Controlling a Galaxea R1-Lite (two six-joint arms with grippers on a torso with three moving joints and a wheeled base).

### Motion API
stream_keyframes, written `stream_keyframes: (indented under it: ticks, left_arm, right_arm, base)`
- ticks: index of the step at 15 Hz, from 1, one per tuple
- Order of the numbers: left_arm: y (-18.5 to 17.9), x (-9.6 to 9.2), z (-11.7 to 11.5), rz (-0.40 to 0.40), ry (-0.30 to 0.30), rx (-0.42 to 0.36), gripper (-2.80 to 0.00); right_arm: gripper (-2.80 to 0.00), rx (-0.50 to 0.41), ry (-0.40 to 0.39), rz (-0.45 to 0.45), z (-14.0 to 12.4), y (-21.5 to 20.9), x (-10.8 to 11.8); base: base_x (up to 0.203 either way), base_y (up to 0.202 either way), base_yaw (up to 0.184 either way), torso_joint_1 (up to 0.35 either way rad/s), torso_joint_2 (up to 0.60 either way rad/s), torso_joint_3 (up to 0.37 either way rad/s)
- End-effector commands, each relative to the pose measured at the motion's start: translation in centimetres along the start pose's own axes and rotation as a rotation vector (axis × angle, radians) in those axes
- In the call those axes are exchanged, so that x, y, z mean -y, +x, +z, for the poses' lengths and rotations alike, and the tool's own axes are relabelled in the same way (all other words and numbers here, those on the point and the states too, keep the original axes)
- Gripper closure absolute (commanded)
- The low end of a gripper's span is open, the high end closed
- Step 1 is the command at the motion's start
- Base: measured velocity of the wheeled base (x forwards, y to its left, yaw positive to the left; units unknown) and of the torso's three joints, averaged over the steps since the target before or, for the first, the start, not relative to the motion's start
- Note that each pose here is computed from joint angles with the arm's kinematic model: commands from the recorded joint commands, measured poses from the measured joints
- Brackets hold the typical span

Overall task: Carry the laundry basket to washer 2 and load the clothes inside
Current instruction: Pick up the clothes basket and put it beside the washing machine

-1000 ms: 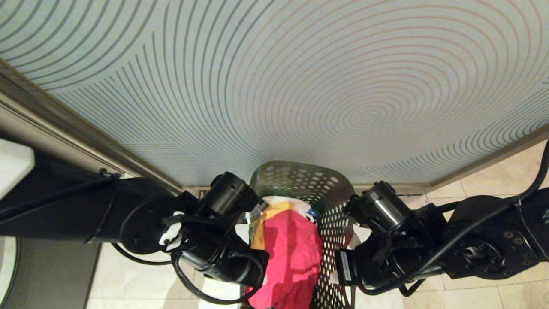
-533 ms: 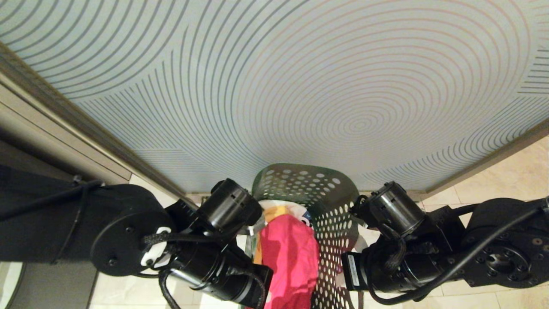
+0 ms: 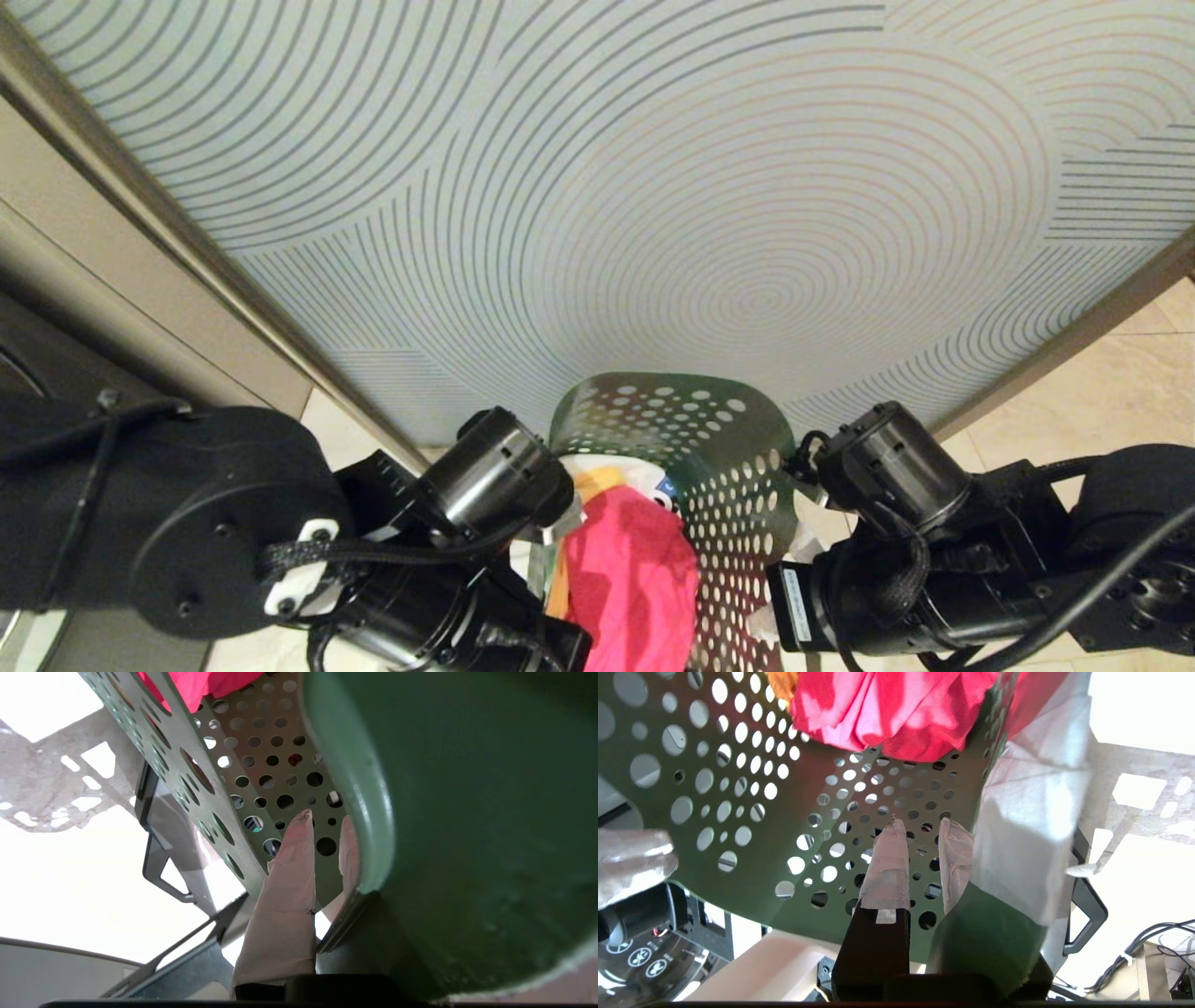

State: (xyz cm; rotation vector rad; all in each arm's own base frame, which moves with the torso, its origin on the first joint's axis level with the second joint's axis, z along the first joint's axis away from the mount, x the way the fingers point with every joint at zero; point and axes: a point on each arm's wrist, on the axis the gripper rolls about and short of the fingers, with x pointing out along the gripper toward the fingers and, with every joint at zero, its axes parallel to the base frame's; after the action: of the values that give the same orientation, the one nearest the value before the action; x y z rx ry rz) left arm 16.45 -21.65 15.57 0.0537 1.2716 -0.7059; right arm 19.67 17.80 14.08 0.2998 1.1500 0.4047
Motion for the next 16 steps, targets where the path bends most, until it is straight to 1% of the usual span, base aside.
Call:
stream_keyframes:
  ticks: [1, 8, 16]
  left_arm:
    - [-0.4, 0.3, -0.3, -0.006, 0.007, 0.0, 0.0]
    - [-0.1, 0.6, -0.4, -0.007, 0.017, -0.011, 0.0]
    - [0.1, 1.1, -0.6, -0.014, 0.037, -0.019, 0.0]
  right_arm:
    - [0.0, 0.002, 0.002, 0.003, -0.5, -0.6, 0.3]
    - [0.0, -0.012, 0.003, -0.009, -1.9, -1.4, 1.3]
    - [0.0, -0.015, 0.002, -0.009, -1.9, -1.3, 1.3]
  base:
    - [0.0, 0.0, 0.0, 0.006, 0.0, 0.198]
    - [0.0, 0.0, 0.0, 0.001, 0.0, 0.203]
    - [0.0, 0.0, 0.0, 0.0, 0.0, 0.201]
